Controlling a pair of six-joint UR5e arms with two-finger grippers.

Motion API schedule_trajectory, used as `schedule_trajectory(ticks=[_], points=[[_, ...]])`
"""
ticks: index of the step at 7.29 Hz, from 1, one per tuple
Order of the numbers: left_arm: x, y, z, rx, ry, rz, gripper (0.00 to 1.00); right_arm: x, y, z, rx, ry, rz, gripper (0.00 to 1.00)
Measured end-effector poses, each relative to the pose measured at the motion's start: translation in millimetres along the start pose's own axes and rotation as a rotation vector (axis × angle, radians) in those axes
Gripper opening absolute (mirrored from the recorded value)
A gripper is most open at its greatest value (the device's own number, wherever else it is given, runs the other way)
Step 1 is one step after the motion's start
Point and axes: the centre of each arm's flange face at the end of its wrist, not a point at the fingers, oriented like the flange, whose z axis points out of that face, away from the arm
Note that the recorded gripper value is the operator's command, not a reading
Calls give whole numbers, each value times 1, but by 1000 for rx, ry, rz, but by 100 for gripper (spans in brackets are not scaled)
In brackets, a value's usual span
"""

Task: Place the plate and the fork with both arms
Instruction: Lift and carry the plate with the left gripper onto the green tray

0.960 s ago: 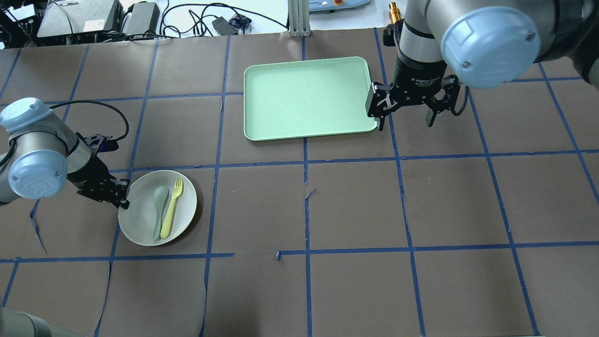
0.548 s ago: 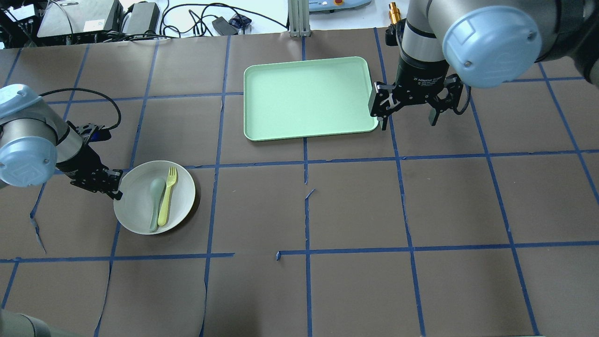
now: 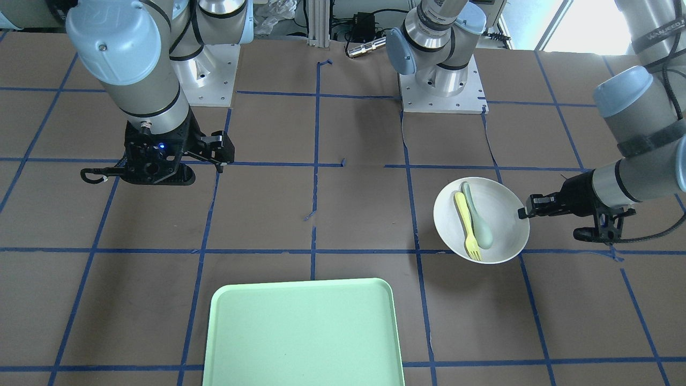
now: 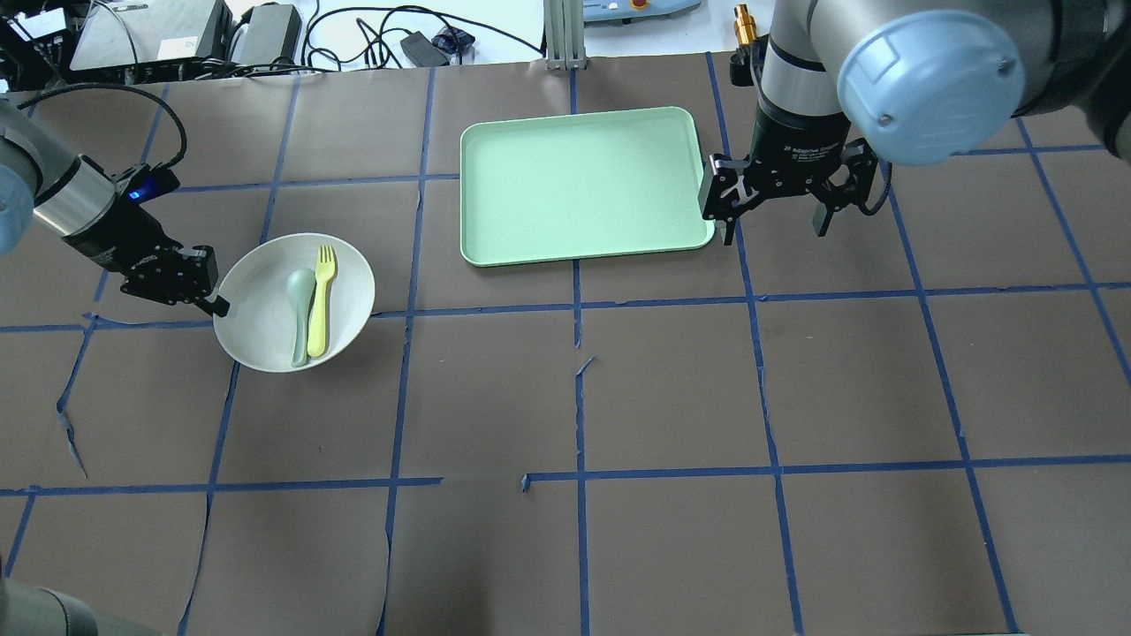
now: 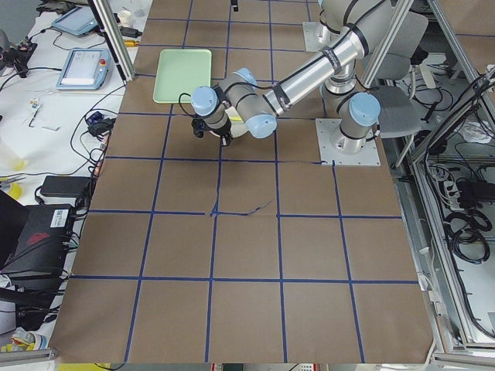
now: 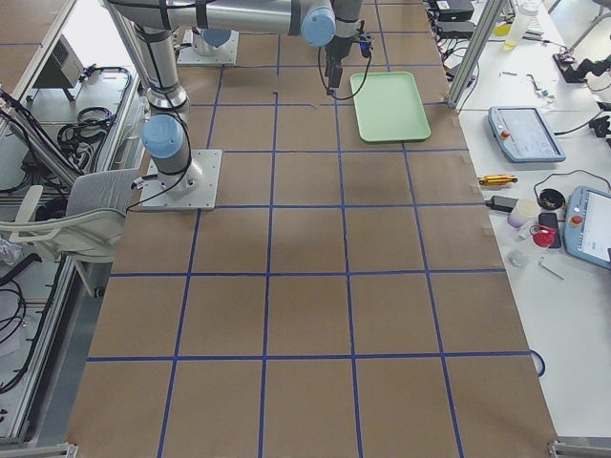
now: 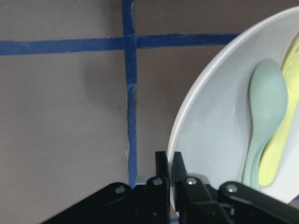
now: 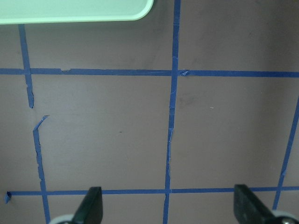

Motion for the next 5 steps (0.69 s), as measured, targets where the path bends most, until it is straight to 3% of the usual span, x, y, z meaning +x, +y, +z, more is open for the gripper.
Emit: schedule_trajectory(ticks=[3, 5], points=[[118, -50, 0, 76, 97, -36, 0, 0, 0, -1, 1, 0, -2, 100], [191, -95, 23, 114, 118, -7, 0, 0, 1, -1, 1, -1, 0, 100]])
